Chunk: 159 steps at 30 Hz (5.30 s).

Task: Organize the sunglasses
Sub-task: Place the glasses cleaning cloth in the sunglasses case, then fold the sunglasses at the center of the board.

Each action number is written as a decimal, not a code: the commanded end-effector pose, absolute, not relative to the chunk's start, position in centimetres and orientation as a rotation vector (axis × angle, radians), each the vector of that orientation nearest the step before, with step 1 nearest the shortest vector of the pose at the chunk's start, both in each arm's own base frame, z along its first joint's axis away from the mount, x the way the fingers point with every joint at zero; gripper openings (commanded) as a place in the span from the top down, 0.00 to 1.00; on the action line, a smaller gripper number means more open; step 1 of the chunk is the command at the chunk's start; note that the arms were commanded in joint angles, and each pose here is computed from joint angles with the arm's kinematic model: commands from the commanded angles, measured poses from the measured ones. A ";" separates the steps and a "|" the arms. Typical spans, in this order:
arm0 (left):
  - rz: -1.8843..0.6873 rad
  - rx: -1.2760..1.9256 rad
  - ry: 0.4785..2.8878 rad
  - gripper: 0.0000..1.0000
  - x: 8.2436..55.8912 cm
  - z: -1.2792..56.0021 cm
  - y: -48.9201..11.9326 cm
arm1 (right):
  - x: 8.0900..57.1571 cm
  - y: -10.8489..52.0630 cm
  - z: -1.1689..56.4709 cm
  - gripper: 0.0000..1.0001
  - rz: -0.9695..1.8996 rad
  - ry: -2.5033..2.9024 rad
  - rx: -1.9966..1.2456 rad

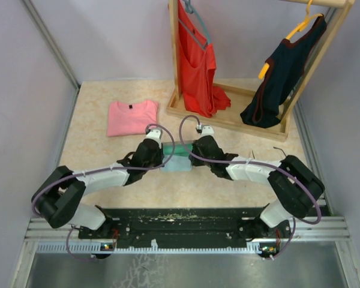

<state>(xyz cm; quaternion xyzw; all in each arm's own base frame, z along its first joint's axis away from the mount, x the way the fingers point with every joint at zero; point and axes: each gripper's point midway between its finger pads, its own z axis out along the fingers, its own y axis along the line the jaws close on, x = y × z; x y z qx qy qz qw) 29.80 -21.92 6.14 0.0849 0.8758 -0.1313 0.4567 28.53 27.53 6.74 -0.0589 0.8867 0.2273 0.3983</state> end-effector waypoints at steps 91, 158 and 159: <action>-0.436 -0.140 2.123 0.39 25.2 12.4 -15.7 | 25.6 9.2 15.2 0.55 0.093 1.998 0.436; -0.478 -0.074 2.157 0.36 23.1 14.7 -15.5 | 30.3 3.1 7.4 1.00 -0.048 2.493 0.101; -0.479 -0.074 2.157 0.36 23.1 14.7 -15.5 | 30.2 3.8 7.7 1.00 -0.030 2.488 0.055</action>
